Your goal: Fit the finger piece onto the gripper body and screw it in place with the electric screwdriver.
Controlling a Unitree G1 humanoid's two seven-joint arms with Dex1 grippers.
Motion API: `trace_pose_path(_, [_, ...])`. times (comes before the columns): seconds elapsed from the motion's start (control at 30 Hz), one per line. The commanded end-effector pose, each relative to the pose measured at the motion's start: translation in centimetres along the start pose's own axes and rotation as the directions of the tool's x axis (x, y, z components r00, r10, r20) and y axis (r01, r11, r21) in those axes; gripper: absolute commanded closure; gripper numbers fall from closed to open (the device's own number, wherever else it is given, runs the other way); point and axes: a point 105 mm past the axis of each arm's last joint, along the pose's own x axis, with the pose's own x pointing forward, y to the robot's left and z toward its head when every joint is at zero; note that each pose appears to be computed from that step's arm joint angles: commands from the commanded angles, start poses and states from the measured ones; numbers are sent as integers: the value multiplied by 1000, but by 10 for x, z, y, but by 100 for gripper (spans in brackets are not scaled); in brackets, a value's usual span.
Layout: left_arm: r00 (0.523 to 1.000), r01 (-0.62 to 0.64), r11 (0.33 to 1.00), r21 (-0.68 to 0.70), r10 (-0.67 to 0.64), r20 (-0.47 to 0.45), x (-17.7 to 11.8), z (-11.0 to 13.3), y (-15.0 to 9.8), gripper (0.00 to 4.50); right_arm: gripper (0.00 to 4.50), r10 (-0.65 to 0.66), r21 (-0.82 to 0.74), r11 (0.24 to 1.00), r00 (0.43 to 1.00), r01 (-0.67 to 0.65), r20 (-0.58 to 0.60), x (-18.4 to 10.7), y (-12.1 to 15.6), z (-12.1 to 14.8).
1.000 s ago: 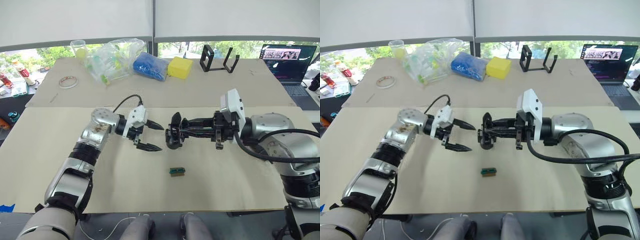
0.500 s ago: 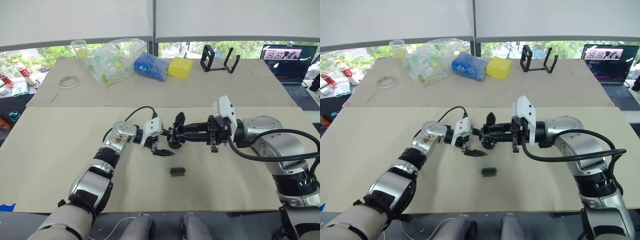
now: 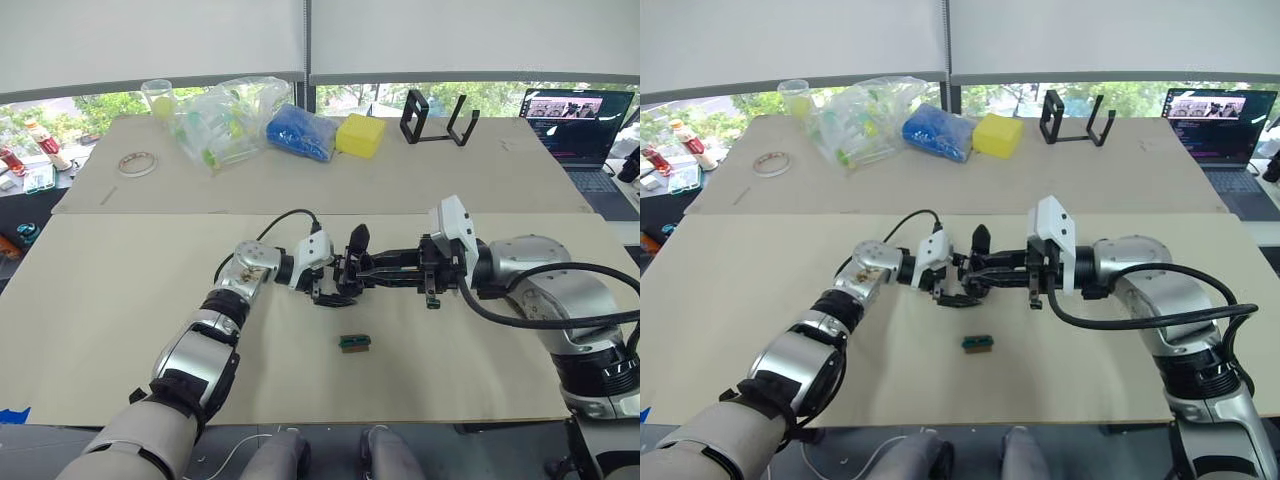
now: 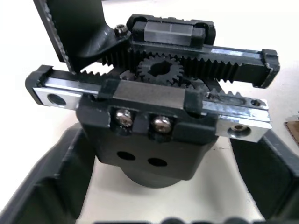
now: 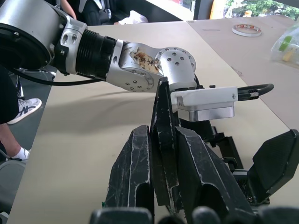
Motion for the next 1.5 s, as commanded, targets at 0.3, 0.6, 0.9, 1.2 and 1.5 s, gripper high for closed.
trace_pose_path(0.3, [995,-33,999,0,33,89,8,7,-9,221,419,-23,-62,998,999,25,35,-6,-2,17])
trace_pose_path(0.6, [997,-46,999,15,45,57,8,-3,-17,221,419,-4,-64,998,999,7,44,-4,-2,17])
trace_pose_path(0.9, [998,-18,1000,8,17,59,10,-5,-22,0,419,4,-64,998,999,-1,45,-2,-4,17])
trace_pose_path(1.2, [997,-24,999,21,23,80,10,1,-19,0,419,14,-60,998,999,-11,45,0,-5,15])
trace_pose_path(1.5, [995,-18,999,33,15,103,12,7,-17,186,419,21,-55,998,999,-19,44,1,-4,12])
